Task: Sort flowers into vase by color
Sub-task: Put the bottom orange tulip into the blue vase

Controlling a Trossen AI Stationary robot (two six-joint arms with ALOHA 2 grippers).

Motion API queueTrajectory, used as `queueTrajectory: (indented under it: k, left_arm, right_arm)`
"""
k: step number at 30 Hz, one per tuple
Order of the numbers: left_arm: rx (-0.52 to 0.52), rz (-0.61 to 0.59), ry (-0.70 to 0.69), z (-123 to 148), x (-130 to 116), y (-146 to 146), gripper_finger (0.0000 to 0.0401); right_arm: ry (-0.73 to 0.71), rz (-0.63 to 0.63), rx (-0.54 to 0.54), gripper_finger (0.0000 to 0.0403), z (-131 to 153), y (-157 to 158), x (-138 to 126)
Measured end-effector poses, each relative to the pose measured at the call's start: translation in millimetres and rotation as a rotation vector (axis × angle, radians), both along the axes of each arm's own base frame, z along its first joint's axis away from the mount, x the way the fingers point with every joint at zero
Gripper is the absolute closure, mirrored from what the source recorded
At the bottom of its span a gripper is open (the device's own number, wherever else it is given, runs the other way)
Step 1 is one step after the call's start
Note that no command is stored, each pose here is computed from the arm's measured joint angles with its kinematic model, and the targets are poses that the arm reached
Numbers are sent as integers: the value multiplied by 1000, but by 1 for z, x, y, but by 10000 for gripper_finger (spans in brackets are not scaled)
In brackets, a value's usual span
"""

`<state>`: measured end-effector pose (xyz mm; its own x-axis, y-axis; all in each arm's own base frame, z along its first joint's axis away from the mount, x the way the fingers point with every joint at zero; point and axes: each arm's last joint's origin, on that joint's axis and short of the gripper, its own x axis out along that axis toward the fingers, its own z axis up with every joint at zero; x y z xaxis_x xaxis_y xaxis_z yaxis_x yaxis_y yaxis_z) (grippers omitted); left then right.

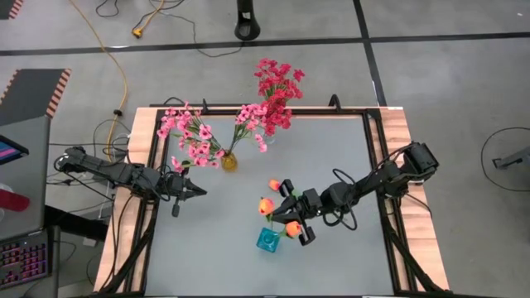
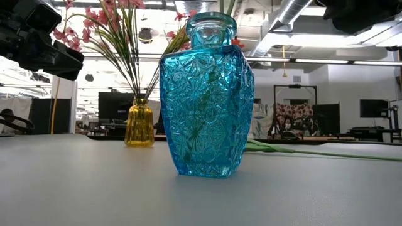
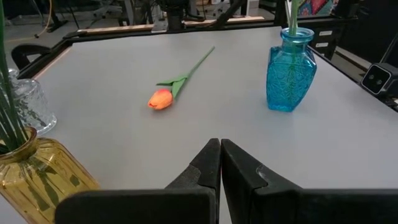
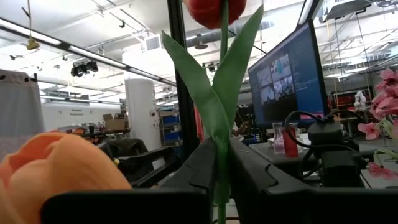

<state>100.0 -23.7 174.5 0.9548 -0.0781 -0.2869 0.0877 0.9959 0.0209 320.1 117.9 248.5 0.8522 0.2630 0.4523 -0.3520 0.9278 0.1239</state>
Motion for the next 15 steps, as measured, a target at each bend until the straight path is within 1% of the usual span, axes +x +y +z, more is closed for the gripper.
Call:
queueTrajectory:
  k: [4,6,11,15]
  left_arm:
    - [0,0,0,0,0,0,401]
    - [0,0,0,0,0,0,401]
    - [-1,0,1,0,0,0,401]
    - [-1,0,1,0,0,0,401]
  right_arm:
    - [9,-1,-4,296,-1,0,0]
    - [40,-13,-42,268,-3,0,1]
    - [195,-28,-129,194,-4,-2,0]
    - [357,-41,-193,154,2,-11,-7]
